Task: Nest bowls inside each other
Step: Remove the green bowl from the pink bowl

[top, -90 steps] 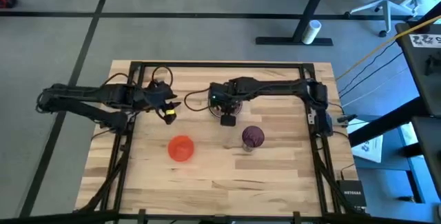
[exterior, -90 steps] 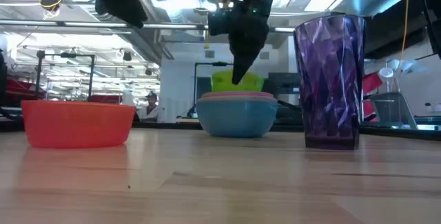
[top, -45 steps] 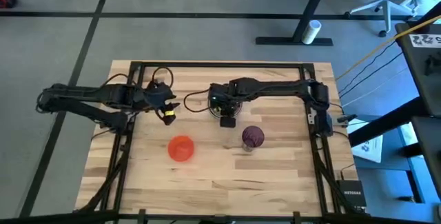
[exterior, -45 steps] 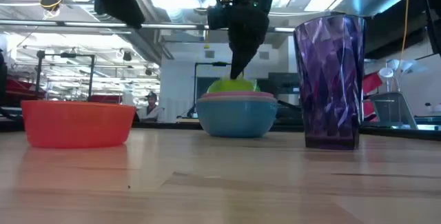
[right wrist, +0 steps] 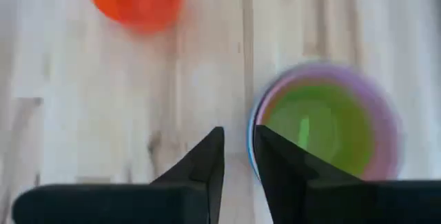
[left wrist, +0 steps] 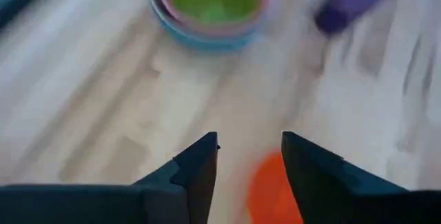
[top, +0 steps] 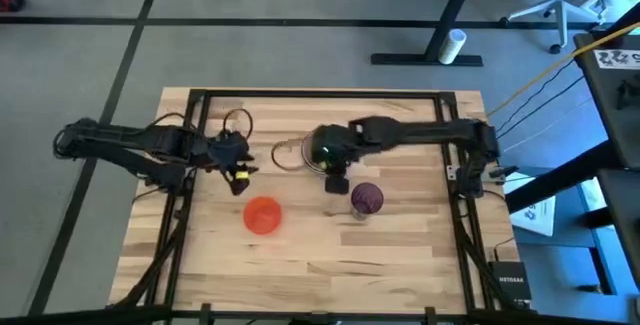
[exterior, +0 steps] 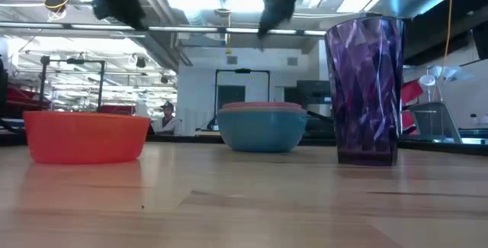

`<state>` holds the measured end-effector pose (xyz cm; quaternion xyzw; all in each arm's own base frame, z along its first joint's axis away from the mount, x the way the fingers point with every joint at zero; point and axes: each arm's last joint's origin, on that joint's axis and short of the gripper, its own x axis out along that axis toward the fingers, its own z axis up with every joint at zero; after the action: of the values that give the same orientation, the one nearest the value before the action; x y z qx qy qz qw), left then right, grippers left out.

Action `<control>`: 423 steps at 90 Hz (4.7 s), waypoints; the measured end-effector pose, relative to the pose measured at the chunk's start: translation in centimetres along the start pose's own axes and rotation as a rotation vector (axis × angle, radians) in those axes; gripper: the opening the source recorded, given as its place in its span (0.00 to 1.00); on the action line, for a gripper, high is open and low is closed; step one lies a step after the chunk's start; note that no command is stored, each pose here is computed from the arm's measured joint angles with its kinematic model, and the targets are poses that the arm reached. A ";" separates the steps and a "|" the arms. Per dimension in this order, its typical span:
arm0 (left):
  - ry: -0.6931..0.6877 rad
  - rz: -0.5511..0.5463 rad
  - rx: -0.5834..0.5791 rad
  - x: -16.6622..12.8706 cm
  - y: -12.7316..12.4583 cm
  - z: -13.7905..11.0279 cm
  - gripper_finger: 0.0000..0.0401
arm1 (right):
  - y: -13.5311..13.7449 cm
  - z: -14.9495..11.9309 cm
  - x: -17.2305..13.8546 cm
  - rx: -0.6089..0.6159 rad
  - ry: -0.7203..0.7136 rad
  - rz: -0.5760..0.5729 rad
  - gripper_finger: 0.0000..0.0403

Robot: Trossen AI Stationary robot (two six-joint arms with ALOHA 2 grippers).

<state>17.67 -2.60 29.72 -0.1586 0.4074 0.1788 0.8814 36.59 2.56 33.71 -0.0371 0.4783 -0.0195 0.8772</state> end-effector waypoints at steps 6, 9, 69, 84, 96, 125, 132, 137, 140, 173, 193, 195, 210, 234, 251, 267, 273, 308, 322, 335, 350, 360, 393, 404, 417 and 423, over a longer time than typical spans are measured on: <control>0.041 0.031 -0.015 0.7 -0.5 -1.1 0.36 | 1.5 -0.1 -2.5 -0.014 -0.068 -0.059 0.14; 0.064 0.044 -0.019 1.3 -0.7 -1.8 0.36 | 2.2 -0.2 -3.7 -0.019 -0.106 -0.083 0.13; 0.030 -0.017 -0.125 6.1 -0.8 -4.5 0.36 | 3.1 -0.5 -1.8 -0.032 -0.076 -0.219 0.06; -0.053 0.000 -0.066 5.2 -0.1 -1.5 0.36 | -2.8 -0.4 0.5 0.042 -0.064 -0.136 0.06; -0.096 0.044 -0.020 4.5 1.2 0.2 0.36 | -7.4 -1.9 2.1 0.123 -0.008 -0.072 0.06; -0.137 0.186 -0.007 2.8 5.5 1.7 0.36 | -10.5 -3.8 7.3 0.142 0.121 0.023 0.06; -0.149 0.210 -0.015 2.5 6.2 1.9 0.36 | -10.4 -4.0 8.5 0.134 0.146 0.048 0.06; -0.157 0.222 -0.025 2.3 6.6 1.9 0.36 | -10.4 -4.1 9.0 0.125 0.157 0.057 0.06; -0.158 0.228 -0.026 2.3 6.8 2.0 0.36 | -10.4 -4.1 9.1 0.115 0.158 0.058 0.06; -0.174 0.257 -0.056 2.3 7.7 2.3 0.36 | -13.2 -4.4 9.2 0.123 0.140 0.040 0.06; -0.195 0.289 -0.035 2.2 8.5 2.8 0.36 | -13.6 -5.0 11.2 0.121 0.184 0.074 0.06; -0.195 0.293 -0.030 2.2 8.6 2.8 0.36 | -13.6 -5.0 11.4 0.119 0.188 0.075 0.06; -0.192 0.312 -0.024 2.2 9.0 2.8 0.36 | -14.1 -5.4 12.5 0.127 0.206 0.070 0.06; -0.187 0.318 0.001 2.2 9.1 2.9 0.36 | -15.8 -5.8 12.5 0.154 0.190 0.025 0.06; -0.185 0.316 0.009 2.2 9.1 2.9 0.36 | -16.1 -5.9 13.6 0.143 0.190 0.024 0.06; -0.182 0.296 0.010 2.2 9.0 2.8 0.36 | -16.1 -6.0 14.2 0.132 0.192 0.025 0.09; -0.182 0.296 0.010 2.2 9.0 2.8 0.36 | -16.2 -5.9 14.2 0.127 0.181 0.020 0.11; -0.182 0.296 0.009 2.2 9.0 2.8 0.36 | -16.8 -6.0 14.1 0.116 0.175 -0.009 0.20; -0.182 0.296 0.011 2.2 9.0 2.8 0.36 | -16.7 -6.3 14.8 0.118 0.192 0.009 0.19; -0.169 0.299 0.012 2.2 9.0 2.7 0.36 | -15.6 -6.8 15.6 0.125 0.255 0.087 0.19; -0.172 0.299 0.022 2.2 9.0 2.8 0.36 | -14.0 -5.9 15.0 0.090 0.246 0.060 0.19; -0.179 0.300 0.027 2.2 9.1 2.8 0.36 | -14.2 -4.7 13.9 0.067 0.227 0.009 0.20; -0.161 0.304 0.028 2.3 9.1 2.7 0.36 | -15.4 -3.1 13.3 0.007 0.144 -0.019 0.20; -0.164 0.303 0.028 2.3 9.1 2.7 0.36 | -15.4 -3.1 14.0 0.000 0.126 -0.002 0.20; -0.169 0.302 0.023 2.3 9.1 2.7 0.36 | -15.4 -3.3 15.4 -0.019 0.127 0.033 0.20; -0.171 0.302 0.018 2.2 9.1 2.8 0.36 | -15.4 -3.7 16.3 -0.035 0.146 0.041 0.20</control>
<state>16.81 7.05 28.46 -0.0719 0.3519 0.3183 0.8773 42.36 -14.06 19.37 -0.0408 0.5418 0.0043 0.8395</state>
